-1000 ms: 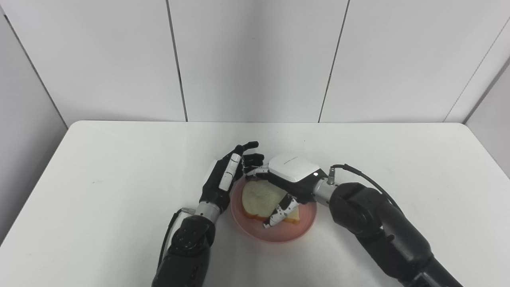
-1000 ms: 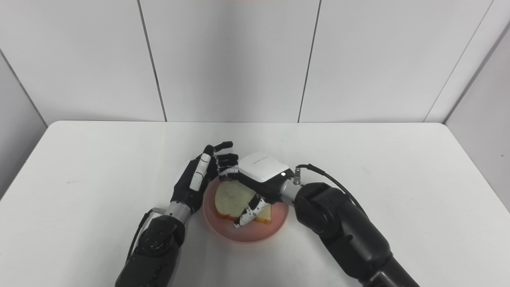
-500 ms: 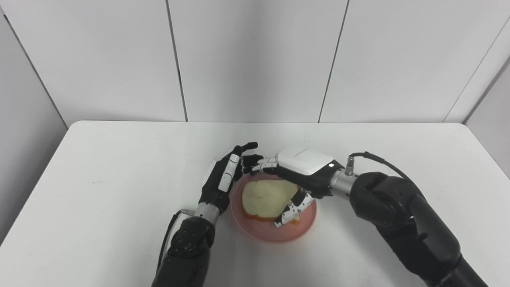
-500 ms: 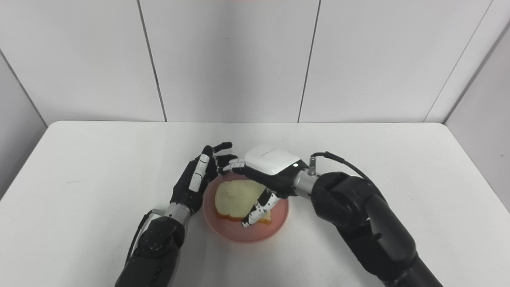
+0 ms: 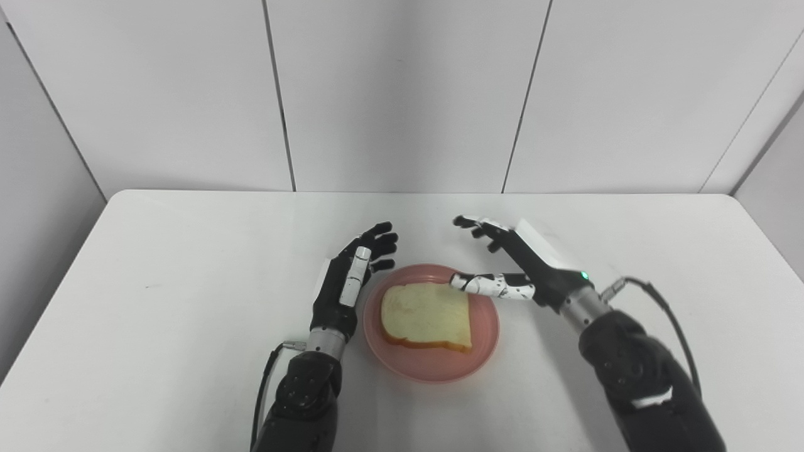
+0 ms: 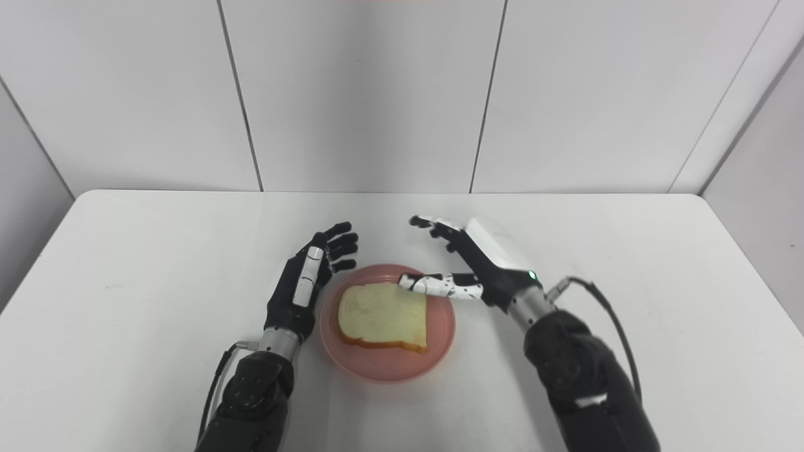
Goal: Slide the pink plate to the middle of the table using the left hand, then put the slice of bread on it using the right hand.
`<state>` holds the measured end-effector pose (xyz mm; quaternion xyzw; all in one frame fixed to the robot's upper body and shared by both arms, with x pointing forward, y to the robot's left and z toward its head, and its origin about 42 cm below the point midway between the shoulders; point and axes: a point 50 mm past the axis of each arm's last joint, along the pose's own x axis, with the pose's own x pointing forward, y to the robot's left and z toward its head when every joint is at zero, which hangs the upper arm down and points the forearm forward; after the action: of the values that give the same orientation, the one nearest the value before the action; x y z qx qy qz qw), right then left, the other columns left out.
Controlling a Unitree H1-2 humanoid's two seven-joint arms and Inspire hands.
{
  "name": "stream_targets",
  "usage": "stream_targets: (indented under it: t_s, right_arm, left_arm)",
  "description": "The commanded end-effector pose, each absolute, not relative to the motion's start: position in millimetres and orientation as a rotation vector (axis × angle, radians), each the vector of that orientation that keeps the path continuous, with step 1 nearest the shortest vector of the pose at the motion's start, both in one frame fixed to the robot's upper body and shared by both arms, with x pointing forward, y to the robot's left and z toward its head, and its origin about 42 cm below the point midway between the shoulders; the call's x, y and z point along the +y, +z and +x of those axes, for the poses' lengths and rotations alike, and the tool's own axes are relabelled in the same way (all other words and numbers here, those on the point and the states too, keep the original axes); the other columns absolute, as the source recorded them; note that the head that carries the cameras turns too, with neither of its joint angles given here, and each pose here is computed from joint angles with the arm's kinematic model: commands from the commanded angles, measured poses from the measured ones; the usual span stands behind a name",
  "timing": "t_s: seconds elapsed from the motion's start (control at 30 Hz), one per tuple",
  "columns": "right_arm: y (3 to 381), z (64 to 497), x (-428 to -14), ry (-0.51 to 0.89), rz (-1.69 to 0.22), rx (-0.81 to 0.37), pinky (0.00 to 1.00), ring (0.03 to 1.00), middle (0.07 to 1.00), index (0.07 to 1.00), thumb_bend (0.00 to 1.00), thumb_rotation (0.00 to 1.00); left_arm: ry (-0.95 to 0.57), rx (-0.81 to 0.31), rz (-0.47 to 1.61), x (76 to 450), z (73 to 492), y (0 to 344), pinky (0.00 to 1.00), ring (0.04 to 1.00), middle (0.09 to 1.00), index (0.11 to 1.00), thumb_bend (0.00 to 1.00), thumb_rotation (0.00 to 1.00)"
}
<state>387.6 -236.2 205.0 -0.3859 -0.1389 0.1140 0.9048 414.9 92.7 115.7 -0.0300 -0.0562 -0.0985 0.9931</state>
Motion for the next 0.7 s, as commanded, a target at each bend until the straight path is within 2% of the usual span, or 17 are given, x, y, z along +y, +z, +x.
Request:
stream_targets:
  t_s: [0.0, 0.1, 0.13, 0.2, 0.33, 0.53, 0.67]
  right_arm:
    - [220.1, 394.8, -232.5, 0.134, -0.642, -0.395, 0.76, 0.844, 0.864, 0.841, 0.77, 1.0]
    - [203.9, 396.9, -234.0, 0.084, -0.468, -0.375, 0.77, 0.846, 0.862, 0.85, 0.74, 1.0]
    - [199.4, 397.6, -234.4, 0.073, -0.42, -0.367, 0.73, 0.825, 0.859, 0.855, 0.72, 1.0]
    - [190.6, 398.3, -235.7, 0.049, -0.343, -0.329, 0.71, 0.809, 0.855, 0.857, 0.72, 1.0]
    - [180.1, 398.0, -237.5, 0.001, -0.237, -0.249, 0.77, 0.799, 0.842, 0.849, 0.73, 1.0]
    - [169.9, 396.9, -238.2, -0.025, -0.215, -0.209, 0.8, 0.808, 0.834, 0.837, 0.72, 1.0]
    - [164.2, 395.4, -237.5, -0.012, -0.25, -0.211, 0.81, 0.816, 0.84, 0.846, 0.71, 1.0]
  left_arm:
    - [-0.132, -0.069, -0.029, 99.2, 401.6, 95.6, 0.82, 0.853, 0.841, 0.79, 0.78, 0.94]
    - [-0.097, -0.102, -0.013, 97.7, 399.0, 99.6, 0.87, 0.883, 0.87, 0.836, 0.8, 0.97]
    - [-0.09, -0.114, -0.008, 97.2, 398.2, 100.9, 0.9, 0.894, 0.888, 0.868, 0.8, 0.98]
    - [-0.082, -0.136, 0.0, 95.7, 396.8, 103.8, 0.93, 0.906, 0.905, 0.893, 0.78, 0.99]
    - [-0.075, -0.145, 0.009, 91.3, 395.7, 109.7, 0.94, 0.923, 0.921, 0.909, 0.74, 1.0]
    - [-0.088, -0.131, 0.033, 86.7, 396.4, 118.5, 0.98, 0.946, 0.944, 0.917, 0.74, 1.0]
    - [-0.123, -0.119, 0.053, 88.8, 398.6, 120.5, 0.99, 0.961, 0.973, 0.951, 0.8, 1.0]
